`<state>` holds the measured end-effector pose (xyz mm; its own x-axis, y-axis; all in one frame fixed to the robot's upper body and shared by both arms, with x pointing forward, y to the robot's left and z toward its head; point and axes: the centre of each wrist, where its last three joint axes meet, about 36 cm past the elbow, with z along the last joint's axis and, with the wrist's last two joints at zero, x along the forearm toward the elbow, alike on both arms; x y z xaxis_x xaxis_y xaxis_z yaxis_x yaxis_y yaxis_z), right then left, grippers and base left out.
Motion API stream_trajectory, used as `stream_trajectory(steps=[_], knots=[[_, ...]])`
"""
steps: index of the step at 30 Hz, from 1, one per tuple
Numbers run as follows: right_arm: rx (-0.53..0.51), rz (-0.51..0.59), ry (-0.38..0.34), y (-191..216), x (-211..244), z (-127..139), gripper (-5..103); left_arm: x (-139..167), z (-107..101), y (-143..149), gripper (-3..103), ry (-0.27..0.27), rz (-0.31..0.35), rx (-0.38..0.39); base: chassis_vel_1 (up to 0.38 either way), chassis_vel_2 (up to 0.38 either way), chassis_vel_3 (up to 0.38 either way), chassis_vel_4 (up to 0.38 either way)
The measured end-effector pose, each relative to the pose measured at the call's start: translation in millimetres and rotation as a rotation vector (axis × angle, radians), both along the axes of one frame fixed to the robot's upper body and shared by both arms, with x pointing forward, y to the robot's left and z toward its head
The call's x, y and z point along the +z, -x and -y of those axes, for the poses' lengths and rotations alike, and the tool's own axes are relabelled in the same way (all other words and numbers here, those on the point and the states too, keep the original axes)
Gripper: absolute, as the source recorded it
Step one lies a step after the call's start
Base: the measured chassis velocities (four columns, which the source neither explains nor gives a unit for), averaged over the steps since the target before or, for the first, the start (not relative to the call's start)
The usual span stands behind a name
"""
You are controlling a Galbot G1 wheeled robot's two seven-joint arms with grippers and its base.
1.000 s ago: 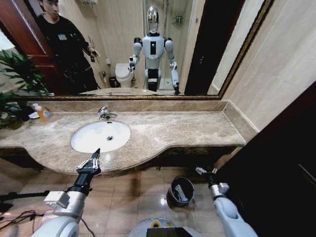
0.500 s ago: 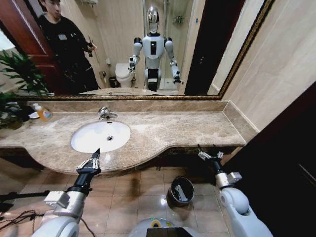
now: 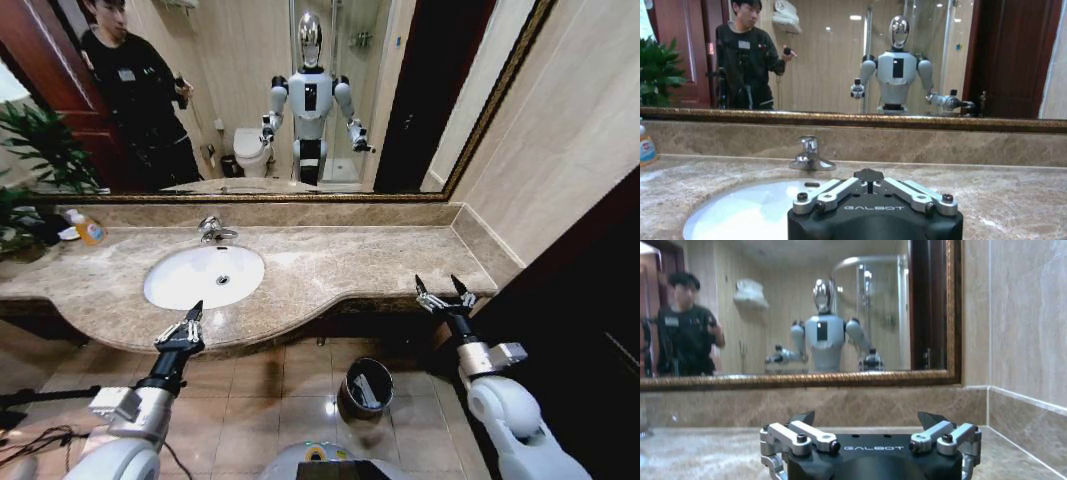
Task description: Pick up the trash from the sink and place it in the trash bin.
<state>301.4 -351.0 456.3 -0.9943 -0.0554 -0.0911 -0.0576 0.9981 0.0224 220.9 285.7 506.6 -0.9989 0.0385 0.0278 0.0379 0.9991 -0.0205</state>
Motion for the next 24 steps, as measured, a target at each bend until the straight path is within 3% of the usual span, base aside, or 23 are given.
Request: stream_trajectory(steps=[6,24], knots=[[0.010,-0.071,0.000,1,27,6,100,0,0,0,0,0.000,0.000,0.000,0.000,0.000,0.000,0.000],[0.019,-0.066,0.034,3,29,2,100,0,0,0,0,0.000,0.000,0.000,0.000,0.000,0.000,0.000]])
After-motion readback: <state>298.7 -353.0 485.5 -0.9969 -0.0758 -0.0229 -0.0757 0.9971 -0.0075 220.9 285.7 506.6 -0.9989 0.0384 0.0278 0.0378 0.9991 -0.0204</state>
